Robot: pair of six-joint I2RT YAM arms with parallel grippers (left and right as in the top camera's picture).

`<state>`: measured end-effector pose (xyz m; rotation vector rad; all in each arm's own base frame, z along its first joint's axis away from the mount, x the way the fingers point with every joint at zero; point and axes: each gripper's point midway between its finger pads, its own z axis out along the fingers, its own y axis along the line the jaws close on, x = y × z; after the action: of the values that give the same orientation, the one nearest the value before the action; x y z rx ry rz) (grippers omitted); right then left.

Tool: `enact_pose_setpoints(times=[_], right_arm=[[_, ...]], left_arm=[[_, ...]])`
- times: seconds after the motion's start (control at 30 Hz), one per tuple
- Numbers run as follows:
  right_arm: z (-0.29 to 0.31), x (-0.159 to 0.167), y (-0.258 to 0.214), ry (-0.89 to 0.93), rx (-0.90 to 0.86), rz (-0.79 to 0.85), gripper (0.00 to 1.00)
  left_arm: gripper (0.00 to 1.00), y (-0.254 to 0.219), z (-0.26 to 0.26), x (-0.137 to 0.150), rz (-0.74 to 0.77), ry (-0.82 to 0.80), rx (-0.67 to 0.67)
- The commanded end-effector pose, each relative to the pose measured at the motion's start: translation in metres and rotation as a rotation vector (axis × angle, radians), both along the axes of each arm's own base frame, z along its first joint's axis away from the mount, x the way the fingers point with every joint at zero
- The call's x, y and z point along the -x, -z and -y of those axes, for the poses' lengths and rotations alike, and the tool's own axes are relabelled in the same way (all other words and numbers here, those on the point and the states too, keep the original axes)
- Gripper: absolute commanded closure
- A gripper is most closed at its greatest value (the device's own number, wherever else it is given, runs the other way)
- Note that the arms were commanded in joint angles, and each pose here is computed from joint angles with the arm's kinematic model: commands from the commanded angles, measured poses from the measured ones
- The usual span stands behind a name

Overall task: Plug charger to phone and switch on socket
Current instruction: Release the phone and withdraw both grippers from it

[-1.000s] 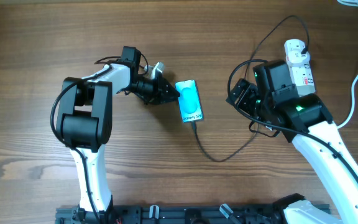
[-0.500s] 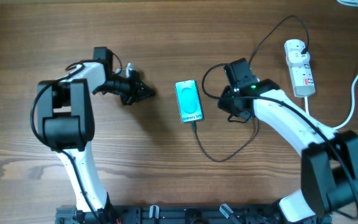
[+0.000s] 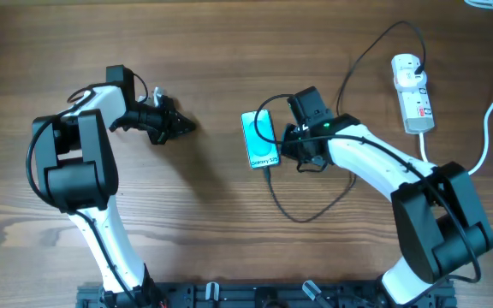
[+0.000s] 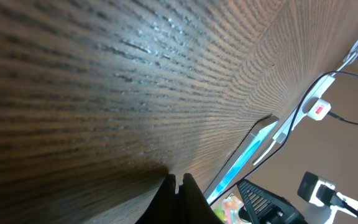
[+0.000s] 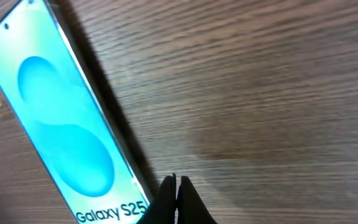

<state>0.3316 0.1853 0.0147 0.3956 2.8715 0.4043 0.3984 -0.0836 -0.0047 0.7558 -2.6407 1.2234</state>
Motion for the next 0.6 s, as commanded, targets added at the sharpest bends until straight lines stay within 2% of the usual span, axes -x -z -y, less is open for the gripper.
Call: enact_pose_setpoints(times=[0.0, 0.57], right_arm=[[0.002, 0.002, 0.014, -0.011, 0.022, -0.021, 0.96], [-0.019, 0.018, 0.022, -0.059, -0.082, -0.109, 0.96]], left_arm=[[0.96, 0.009, -0.011, 0.008, -0.034, -0.007, -0.069], [0.96, 0.007, -0.016, 0.012, -0.055, -0.019, -0.066]])
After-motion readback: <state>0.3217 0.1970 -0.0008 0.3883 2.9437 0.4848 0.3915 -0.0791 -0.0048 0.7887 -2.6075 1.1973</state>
